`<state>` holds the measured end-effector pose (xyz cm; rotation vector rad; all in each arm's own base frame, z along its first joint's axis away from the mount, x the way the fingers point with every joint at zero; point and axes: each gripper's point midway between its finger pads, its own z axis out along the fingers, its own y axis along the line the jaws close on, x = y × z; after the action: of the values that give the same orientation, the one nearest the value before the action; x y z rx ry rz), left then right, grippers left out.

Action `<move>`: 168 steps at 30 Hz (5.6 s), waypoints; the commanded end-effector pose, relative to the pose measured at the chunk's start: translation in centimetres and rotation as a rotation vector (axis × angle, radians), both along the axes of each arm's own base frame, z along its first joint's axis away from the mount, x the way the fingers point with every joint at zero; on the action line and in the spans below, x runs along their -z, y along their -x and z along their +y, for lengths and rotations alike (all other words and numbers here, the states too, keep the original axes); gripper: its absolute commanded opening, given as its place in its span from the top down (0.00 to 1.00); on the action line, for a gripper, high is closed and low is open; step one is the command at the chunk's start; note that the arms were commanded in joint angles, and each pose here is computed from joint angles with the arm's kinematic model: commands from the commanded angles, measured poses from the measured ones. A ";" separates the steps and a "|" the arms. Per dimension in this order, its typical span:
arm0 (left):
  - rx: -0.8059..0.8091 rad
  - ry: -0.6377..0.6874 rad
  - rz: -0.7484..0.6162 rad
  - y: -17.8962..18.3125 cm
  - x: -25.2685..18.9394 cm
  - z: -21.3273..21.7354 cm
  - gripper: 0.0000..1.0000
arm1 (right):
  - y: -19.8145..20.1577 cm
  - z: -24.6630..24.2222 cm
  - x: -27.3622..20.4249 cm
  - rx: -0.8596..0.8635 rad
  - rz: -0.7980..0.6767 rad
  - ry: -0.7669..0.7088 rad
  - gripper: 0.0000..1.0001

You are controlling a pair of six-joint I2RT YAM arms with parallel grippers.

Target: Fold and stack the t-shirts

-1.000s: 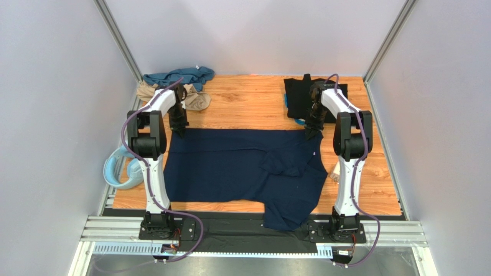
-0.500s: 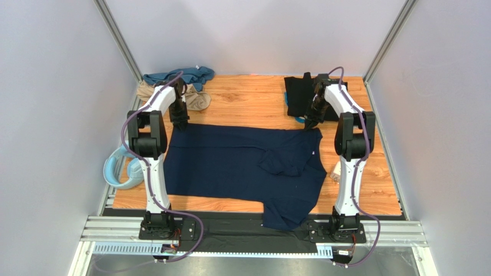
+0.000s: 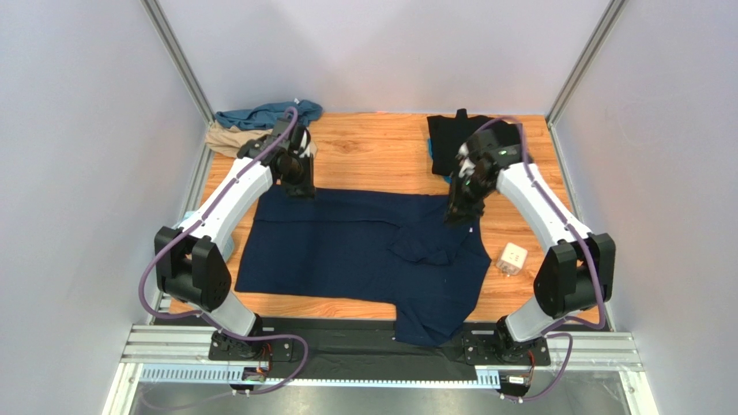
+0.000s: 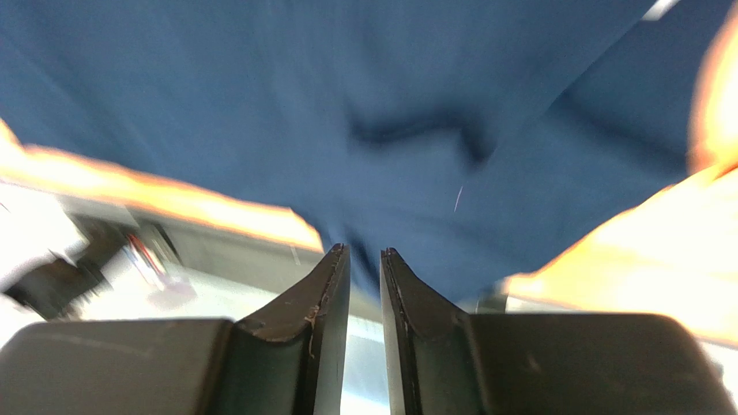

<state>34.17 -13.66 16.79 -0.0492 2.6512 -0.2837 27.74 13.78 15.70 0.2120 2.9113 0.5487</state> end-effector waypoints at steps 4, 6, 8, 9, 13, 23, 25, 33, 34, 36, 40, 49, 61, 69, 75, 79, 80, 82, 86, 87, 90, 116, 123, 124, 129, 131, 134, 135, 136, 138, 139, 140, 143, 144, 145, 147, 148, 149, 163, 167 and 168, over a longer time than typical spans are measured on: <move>-0.003 -0.006 0.098 4.4 3.2 0.8 0.69 | 12.1 1.8 1.3 -0.131 0.241 0.021 0.73; 0.006 -0.017 0.096 4.5 3.4 1.0 0.69 | 14.5 0.8 1.9 -0.128 0.290 0.053 0.73; 0.013 -0.019 0.107 4.7 3.6 1.0 0.69 | 16.4 -0.1 2.1 -0.124 0.324 0.076 0.72; 0.011 -0.019 0.114 4.7 3.7 1.0 0.69 | 17.5 -0.6 2.7 -0.117 0.362 0.092 0.70; 0.007 -0.002 0.123 5.1 4.0 0.8 0.70 | 20.2 -1.5 2.8 -0.083 0.418 0.097 0.69; 0.017 -0.009 0.097 5.2 3.6 1.1 0.70 | 21.1 -2.6 3.2 -0.103 0.411 0.129 0.56; 0.018 -0.005 0.095 5.1 3.5 1.0 0.70 | 21.9 -2.6 4.4 -0.100 0.428 0.114 0.56; 0.025 0.001 0.136 5.9 5.0 0.9 0.71 | 22.7 -2.0 7.8 -0.078 0.417 0.052 0.55; 0.032 0.009 0.144 5.9 5.2 0.7 0.71 | 22.6 -2.0 8.1 -0.077 0.416 0.053 0.55; 0.044 0.009 0.163 6.0 5.9 0.5 0.71 | 22.5 -1.8 8.6 -0.062 0.424 0.053 0.55; 0.060 0.013 0.168 5.5 5.9 0.2 0.72 | 21.6 -1.4 10.0 -0.042 0.428 0.054 0.54; 0.071 -0.024 0.160 5.1 5.5 0.7 0.72 | 20.0 -0.2 12.4 -0.043 0.465 0.049 0.54; 0.042 -0.004 0.204 6.5 7.0 0.6 0.72 | 21.4 -0.8 12.4 -0.032 0.511 0.069 0.54; 0.059 0.019 0.232 6.5 8.1 -0.6 0.73 | 22.0 -0.9 12.7 -0.020 0.515 0.066 0.54; 0.073 0.018 0.233 7.0 8.0 -1.2 0.73 | 21.4 -0.5 13.4 -0.013 0.503 0.064 0.54; 0.074 0.006 0.227 7.2 7.9 -0.9 0.73 | 21.9 -0.3 14.2 -0.027 0.549 0.084 0.55; 0.075 0.004 0.229 7.3 8.0 -0.9 0.73 | 21.8 -0.2 14.3 -0.034 0.548 0.090 0.55; 0.076 -0.002 0.233 7.2 8.1 -0.8 0.73 | 21.7 -0.1 14.5 -0.033 0.547 0.098 0.55; 0.077 -0.005 0.239 7.2 8.3 -0.8 0.73 | 21.7 0.2 15.0 -0.033 0.546 0.106 0.63; 0.079 -0.005 0.239 7.1 8.3 -0.8 0.73 | 21.8 0.2 15.0 -0.034 0.546 0.108 0.67; 0.082 -0.006 0.241 7.1 8.4 -0.9 0.73 | 21.7 0.3 15.0 -0.032 0.534 0.115 0.73; 0.090 -0.034 0.202 6.5 7.1 -0.4 0.74 | 14.3 2.9 8.4 -0.116 0.319 0.117 1.00; 0.084 -0.063 0.206 7.2 7.3 0.3 0.74 | 11.7 3.8 7.9 -0.152 0.311 0.131 1.00; 0.075 -0.079 0.204 7.2 7.4 0.7 0.74 | 11.1 3.8 7.9 -0.144 0.306 0.132 1.00; 0.006 -0.159 0.221 8.5 8.5 3.2 0.68 | 8.5 3.4 7.1 -0.119 0.281 0.115 1.00; -0.069 -0.188 0.267 9.0 9.3 5.3 0.68 | 7.5 3.1 6.5 -0.116 0.266 0.110 1.00; -0.188 -0.193 0.338 10.1 10.5 8.4 0.68 | 7.0 2.6 6.1 -0.108 0.253 0.107 1.00; -0.219 -0.194 0.350 10.5 10.7 9.2 0.68 | 7.0 2.5 6.1 -0.104 0.256 0.103 1.00; -0.247 -0.196 0.351 10.4 10.8 10.0 0.67 | 6.9 2.3 6.1 -0.097 0.256 0.097 1.00; -0.305 -0.219 0.390 10.8 11.0 11.8 0.67 | 7.2 2.2 6.3 -0.093 0.266 0.087 1.00; -0.322 -0.247 0.403 10.9 11.0 12.5 0.67 | 7.1 2.4 6.3 -0.088 0.264 0.071 1.00; -0.344 -0.258 0.422 11.1 11.1 13.3 0.67 | 7.0 2.4 6.3 -0.083 0.265 0.063 1.00; -0.383 -0.234 0.495 12.2 12.2 14.1 0.62 | 6.6 2.9 6.0 -0.079 0.251 0.030 1.00; -0.410 -0.216 0.513 12.7 12.7 14.5 0.62 | 6.4 3.0 6.0 -0.078 0.249 0.019 1.00; -0.415 -0.206 0.522 13.0 12.9 14.6 0.62 | 6.1 3.1 6.0 -0.076 0.244 0.012 1.00; -0.420 -0.221 0.522 13.4 12.8 15.0 0.61 | 5.8 3.2 5.9 -0.075 0.239 -0.007 1.00; -0.419 -0.213 0.513 13.3 12.7 14.9 0.61 | 5.7 3.2 6.0 -0.068 0.240 -0.014 1.00; -0.421 -0.213 0.505 13.2 12.4 14.9 0.61 | 5.6 3.3 6.0 -0.068 0.236 -0.021 1.00; -0.453 -0.162 0.658 15.0 13.0 14.5 0.61 | 1.2 1.3 4.4 0.063 0.203 -0.141 1.00; -0.463 -0.138 0.695 15.1 13.3 14.7 0.61 | -0.4 1.3 3.9 0.074 0.192 -0.160 1.00; -0.461 -0.135 0.703 15.2 13.4 14.7 0.61 | -0.9 1.5 3.9 0.072 0.190 -0.168 1.00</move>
<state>18.56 1.08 2.92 -0.7907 3.2053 0.1420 26.29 14.44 10.38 0.4587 3.0888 0.7159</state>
